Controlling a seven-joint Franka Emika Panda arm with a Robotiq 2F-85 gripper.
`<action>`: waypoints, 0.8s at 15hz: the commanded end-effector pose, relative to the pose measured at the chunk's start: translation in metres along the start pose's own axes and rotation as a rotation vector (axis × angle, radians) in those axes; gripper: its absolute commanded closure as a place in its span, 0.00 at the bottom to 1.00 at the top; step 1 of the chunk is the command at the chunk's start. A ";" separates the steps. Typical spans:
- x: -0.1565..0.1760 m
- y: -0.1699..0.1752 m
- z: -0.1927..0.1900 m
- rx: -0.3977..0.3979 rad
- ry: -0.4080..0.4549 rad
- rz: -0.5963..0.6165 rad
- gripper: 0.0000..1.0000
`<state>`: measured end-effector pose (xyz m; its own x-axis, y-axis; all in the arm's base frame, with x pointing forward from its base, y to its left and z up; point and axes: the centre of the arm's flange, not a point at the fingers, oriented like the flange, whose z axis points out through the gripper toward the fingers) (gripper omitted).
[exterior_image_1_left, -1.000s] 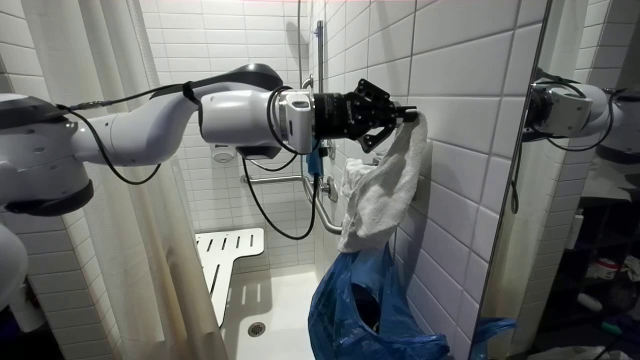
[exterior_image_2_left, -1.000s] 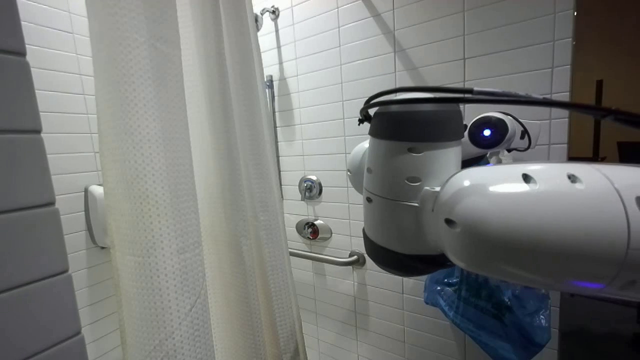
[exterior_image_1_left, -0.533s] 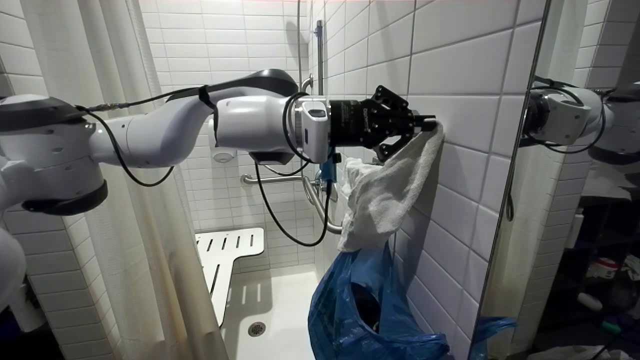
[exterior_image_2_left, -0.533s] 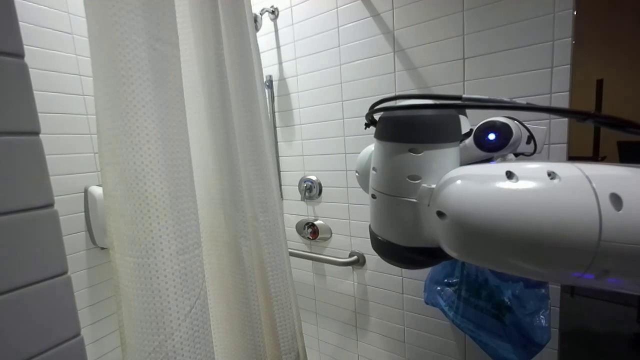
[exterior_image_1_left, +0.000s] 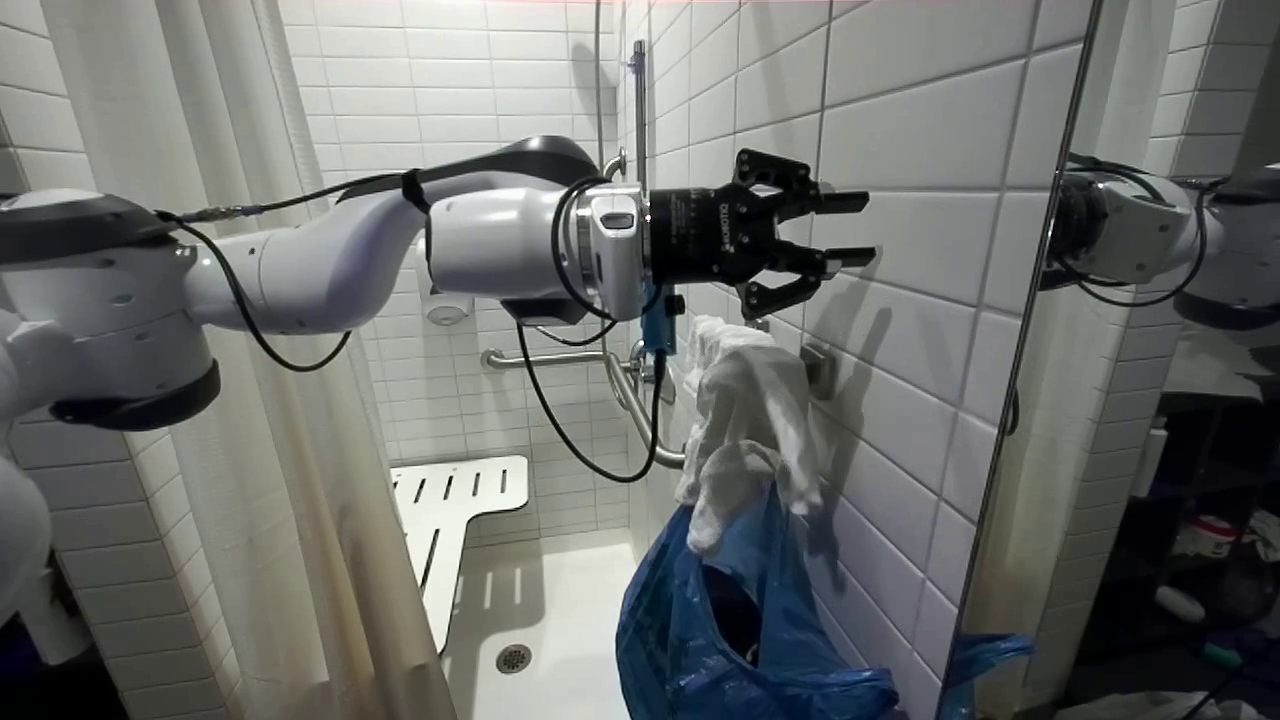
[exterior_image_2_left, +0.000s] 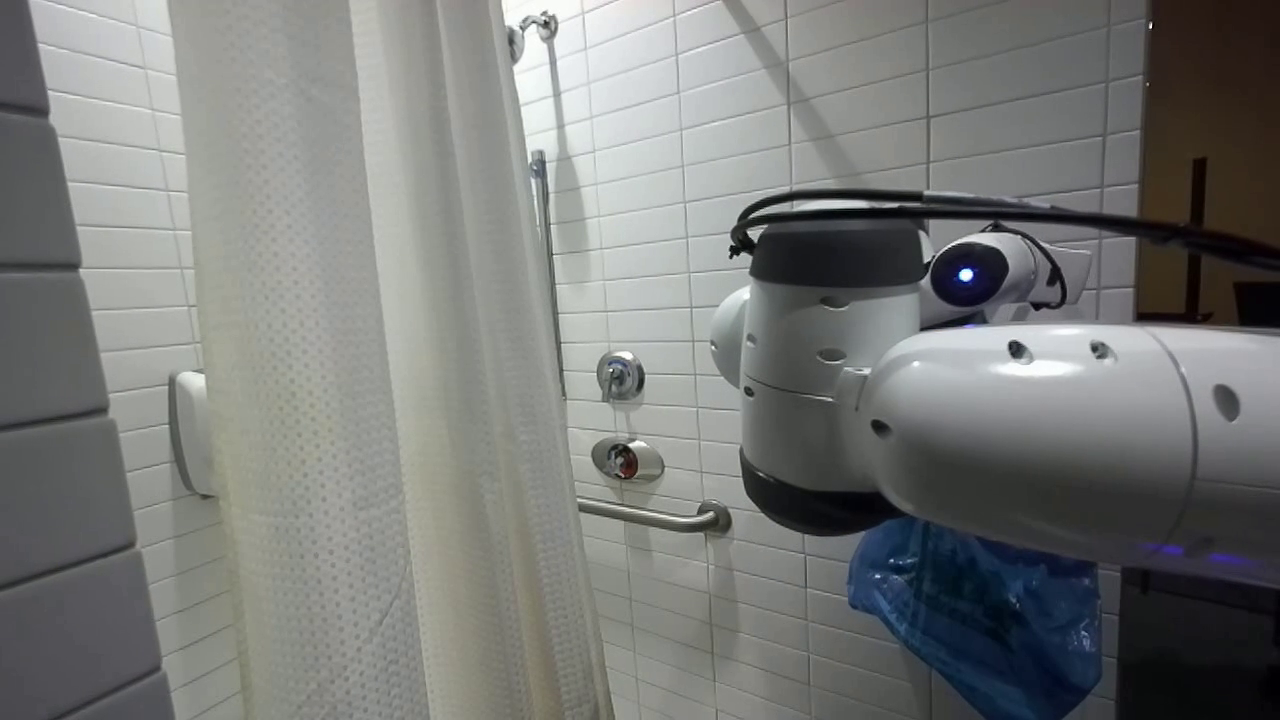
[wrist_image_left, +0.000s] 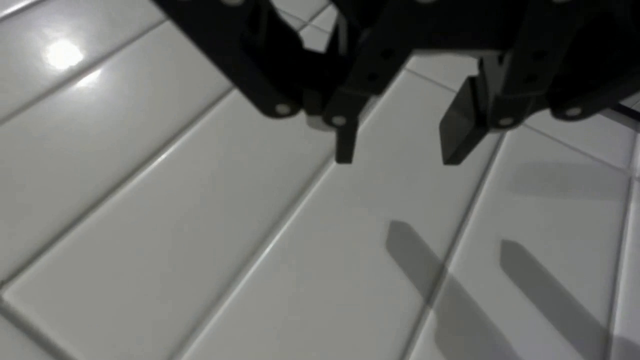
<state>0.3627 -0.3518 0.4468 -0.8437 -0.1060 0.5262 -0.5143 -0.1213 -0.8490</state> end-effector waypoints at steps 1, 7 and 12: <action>-0.001 0.020 -0.005 0.040 0.035 0.024 0.22; 0.006 0.011 -0.023 0.095 0.075 0.059 0.00; 0.005 -0.006 -0.053 0.167 0.078 0.086 0.00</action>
<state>0.3761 -0.3124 0.4923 -0.8832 -0.0523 0.4660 -0.4475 -0.2027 -0.8710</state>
